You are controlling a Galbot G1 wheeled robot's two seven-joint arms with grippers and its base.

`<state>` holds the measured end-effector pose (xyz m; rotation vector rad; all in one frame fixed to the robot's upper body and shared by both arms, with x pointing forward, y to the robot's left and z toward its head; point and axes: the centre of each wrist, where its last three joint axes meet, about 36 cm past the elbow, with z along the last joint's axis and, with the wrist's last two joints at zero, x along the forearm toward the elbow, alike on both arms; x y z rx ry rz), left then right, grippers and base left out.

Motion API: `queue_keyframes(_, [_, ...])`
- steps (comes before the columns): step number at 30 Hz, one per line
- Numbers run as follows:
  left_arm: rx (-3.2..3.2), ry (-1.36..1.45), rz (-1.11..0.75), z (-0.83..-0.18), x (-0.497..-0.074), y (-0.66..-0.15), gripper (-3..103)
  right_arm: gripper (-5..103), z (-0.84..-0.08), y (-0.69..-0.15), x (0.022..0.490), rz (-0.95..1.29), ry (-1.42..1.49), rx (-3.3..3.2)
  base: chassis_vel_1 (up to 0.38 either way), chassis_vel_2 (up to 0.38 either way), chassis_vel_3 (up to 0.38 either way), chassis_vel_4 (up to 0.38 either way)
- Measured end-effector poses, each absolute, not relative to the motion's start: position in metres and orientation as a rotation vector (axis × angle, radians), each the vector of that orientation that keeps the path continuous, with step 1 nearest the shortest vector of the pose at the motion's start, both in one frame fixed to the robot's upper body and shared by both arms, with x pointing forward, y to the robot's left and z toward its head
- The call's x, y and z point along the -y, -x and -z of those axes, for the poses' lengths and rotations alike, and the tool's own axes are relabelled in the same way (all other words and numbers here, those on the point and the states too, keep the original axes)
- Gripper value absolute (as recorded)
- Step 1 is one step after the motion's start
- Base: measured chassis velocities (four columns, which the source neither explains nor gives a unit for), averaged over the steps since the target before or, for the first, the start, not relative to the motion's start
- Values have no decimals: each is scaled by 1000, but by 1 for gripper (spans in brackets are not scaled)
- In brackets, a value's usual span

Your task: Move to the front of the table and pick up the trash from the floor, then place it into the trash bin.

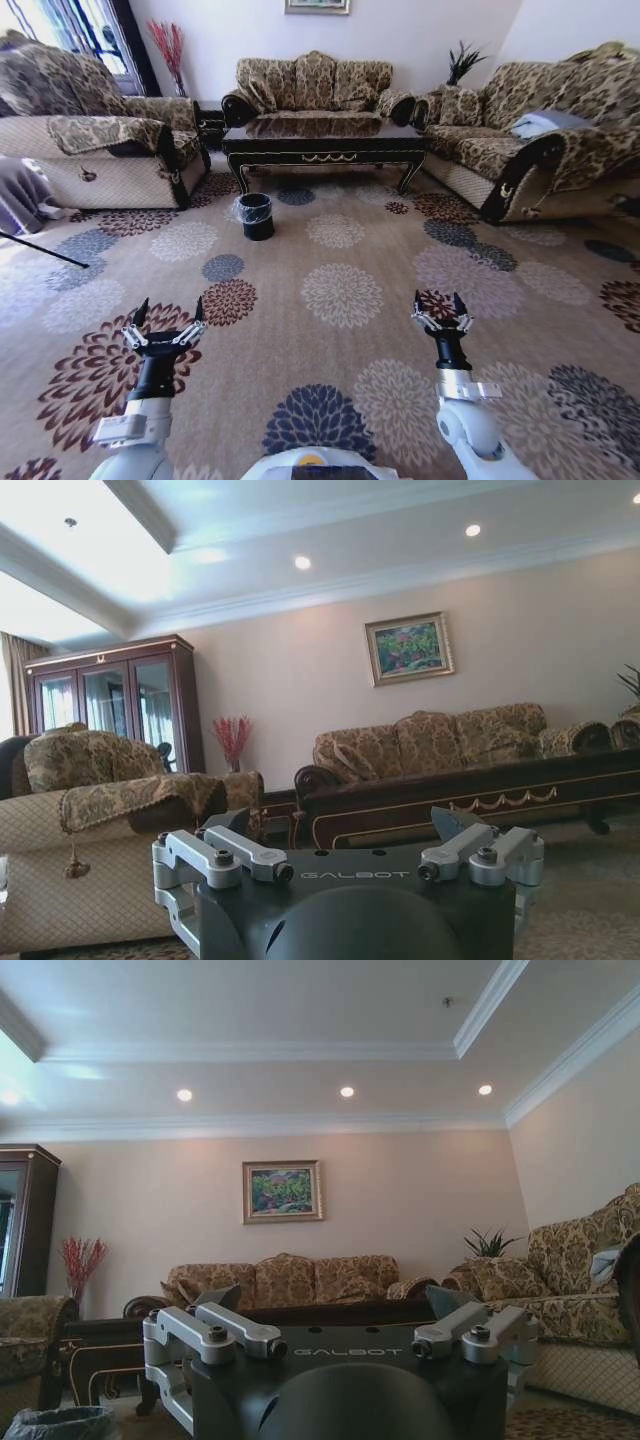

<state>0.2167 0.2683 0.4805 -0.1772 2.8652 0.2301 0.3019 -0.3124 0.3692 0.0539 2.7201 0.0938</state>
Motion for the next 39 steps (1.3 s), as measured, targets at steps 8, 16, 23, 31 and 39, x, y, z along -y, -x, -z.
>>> queue_keyframes(8, [-2866,198,-233,-480,-269,-218,100,100,-369,-302,312,-94,-54,-2720,0,0,0,0])
queue_keyframes(16, [-2870,209,-232,-480,-272,-221,100,100,-368,-301,311,-97,-59,-2721,0,0,0,0])
queue_keyframes(23, [-2864,188,-200,-484,-275,-222,100,100,-366,-301,310,-98,-60,-2723,0,0,0,0])
queue_keyframes(31, [-2860,185,-189,-483,-275,-222,100,100,-365,-301,310,-100,-60,-2724,0,0,0,0])
queue_keyframes(39, [-2858,180,-190,-484,-275,-222,100,100,-365,-301,310,-99,-59,-2725,0,0,0,0])
